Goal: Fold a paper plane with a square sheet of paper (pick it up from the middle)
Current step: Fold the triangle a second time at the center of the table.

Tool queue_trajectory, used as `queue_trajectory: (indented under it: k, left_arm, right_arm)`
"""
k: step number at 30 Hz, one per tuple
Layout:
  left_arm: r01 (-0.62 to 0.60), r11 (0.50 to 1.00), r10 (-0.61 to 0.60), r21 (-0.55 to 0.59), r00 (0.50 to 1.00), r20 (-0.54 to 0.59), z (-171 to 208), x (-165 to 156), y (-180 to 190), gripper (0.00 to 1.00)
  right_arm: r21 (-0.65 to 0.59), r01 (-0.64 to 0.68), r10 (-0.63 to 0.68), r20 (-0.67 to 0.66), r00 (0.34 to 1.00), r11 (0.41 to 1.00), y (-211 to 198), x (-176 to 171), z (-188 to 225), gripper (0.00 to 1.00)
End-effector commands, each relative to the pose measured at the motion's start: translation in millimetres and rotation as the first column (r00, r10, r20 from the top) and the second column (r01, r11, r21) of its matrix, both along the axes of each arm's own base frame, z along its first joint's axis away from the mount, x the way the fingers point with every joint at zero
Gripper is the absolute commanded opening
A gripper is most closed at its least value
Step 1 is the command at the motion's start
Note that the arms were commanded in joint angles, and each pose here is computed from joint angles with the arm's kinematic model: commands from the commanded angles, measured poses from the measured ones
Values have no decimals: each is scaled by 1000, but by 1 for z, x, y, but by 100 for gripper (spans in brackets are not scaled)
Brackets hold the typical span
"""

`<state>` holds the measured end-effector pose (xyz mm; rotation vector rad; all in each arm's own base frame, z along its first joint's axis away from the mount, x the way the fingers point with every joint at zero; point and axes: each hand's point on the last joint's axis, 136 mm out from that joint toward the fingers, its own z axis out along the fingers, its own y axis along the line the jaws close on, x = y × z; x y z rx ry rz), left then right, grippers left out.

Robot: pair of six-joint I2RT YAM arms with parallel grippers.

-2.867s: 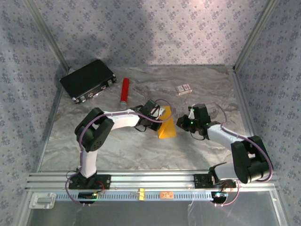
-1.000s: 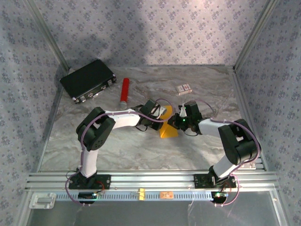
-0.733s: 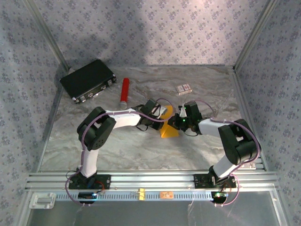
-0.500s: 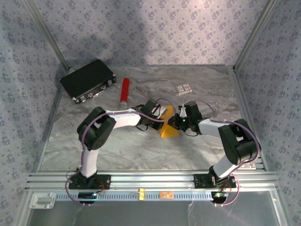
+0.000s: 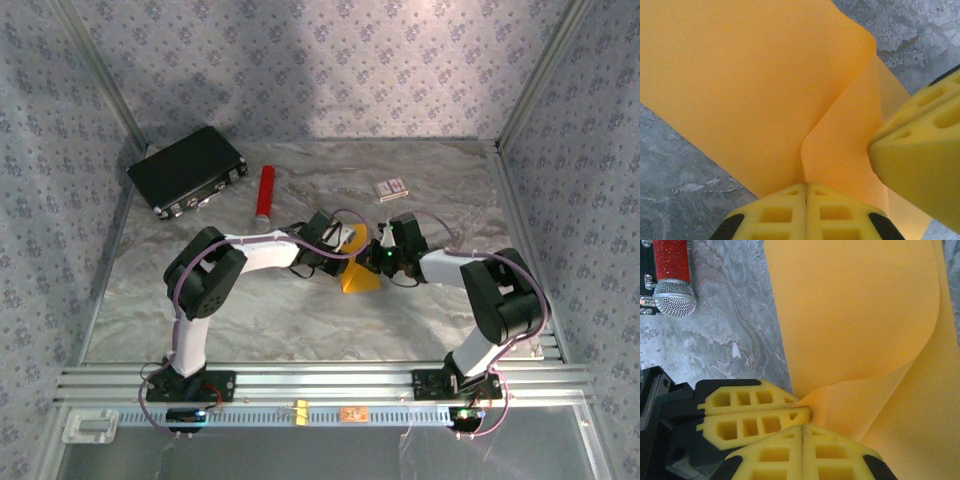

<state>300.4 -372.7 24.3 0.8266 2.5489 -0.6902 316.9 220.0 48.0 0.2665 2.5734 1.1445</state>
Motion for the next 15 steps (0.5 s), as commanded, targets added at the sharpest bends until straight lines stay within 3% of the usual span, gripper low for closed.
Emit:
queue_trajectory:
  k: [1, 15]
  left_arm:
    - [16, 996, -9, 90, 996, -86, -34, -17, 16, 6]
    - [26, 996, -18, 89, 995, -94, -36, -19, 15, 6]
  right_arm:
    - [8, 9, -9, 4, 1000, 1000, 4, 8, 3, 3]
    - [-55, 46, -48, -45, 998, 997, -9, 3, -23, 3]
